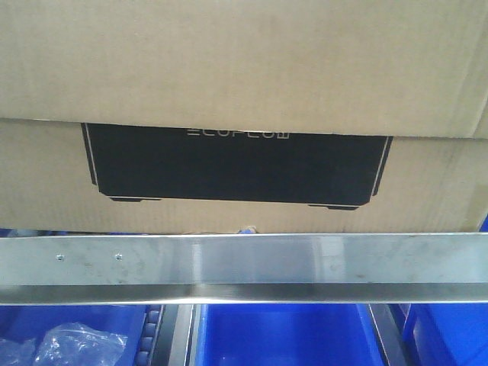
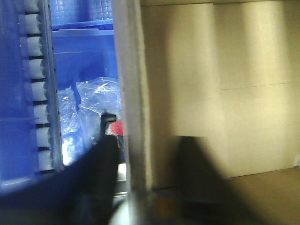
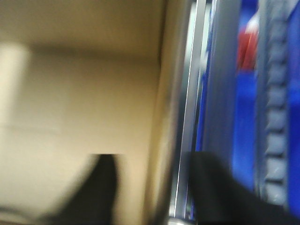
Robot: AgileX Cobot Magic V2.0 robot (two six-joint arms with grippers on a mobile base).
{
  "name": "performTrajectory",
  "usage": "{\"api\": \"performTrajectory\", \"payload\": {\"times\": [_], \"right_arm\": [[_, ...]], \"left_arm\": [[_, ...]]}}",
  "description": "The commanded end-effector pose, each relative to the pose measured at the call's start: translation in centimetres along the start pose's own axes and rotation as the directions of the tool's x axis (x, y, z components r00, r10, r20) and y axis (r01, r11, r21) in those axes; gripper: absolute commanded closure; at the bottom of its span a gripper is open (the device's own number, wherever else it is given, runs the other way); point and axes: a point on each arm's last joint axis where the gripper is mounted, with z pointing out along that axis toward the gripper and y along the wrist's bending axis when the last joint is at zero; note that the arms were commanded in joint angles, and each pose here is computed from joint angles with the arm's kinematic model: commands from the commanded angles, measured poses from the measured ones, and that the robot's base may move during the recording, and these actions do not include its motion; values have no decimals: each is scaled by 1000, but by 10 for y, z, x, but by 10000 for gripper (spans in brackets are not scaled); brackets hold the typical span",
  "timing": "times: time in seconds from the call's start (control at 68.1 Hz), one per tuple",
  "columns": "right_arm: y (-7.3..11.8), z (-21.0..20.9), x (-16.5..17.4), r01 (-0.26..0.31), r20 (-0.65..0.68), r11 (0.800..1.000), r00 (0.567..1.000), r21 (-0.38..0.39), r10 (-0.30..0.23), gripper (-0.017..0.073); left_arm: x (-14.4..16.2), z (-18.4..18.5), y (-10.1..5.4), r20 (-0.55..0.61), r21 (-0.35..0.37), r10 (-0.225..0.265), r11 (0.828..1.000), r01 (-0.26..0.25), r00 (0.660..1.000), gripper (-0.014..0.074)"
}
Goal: Grab box from left shelf to table start
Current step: 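Close left and right grippers on the box's side walls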
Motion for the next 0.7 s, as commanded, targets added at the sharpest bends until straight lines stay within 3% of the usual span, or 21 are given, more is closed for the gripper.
{"api": "performTrajectory", "payload": {"times": [0.0,0.338,0.69], "right_arm": [[0,-16,-15,13,103,1000,995,7,-14,515],[1,-26,-17,20,121,1000,992,10,-21,503],[15,-126,-8,49,320,999,946,9,-50,503]], "left_arm": [[-8,-24,0,108,14,-10,1000,8,994,676],[-9,-26,1,124,4,-4,1000,4,992,688],[14,-104,0,290,35,-52,998,43,955,687]]}}
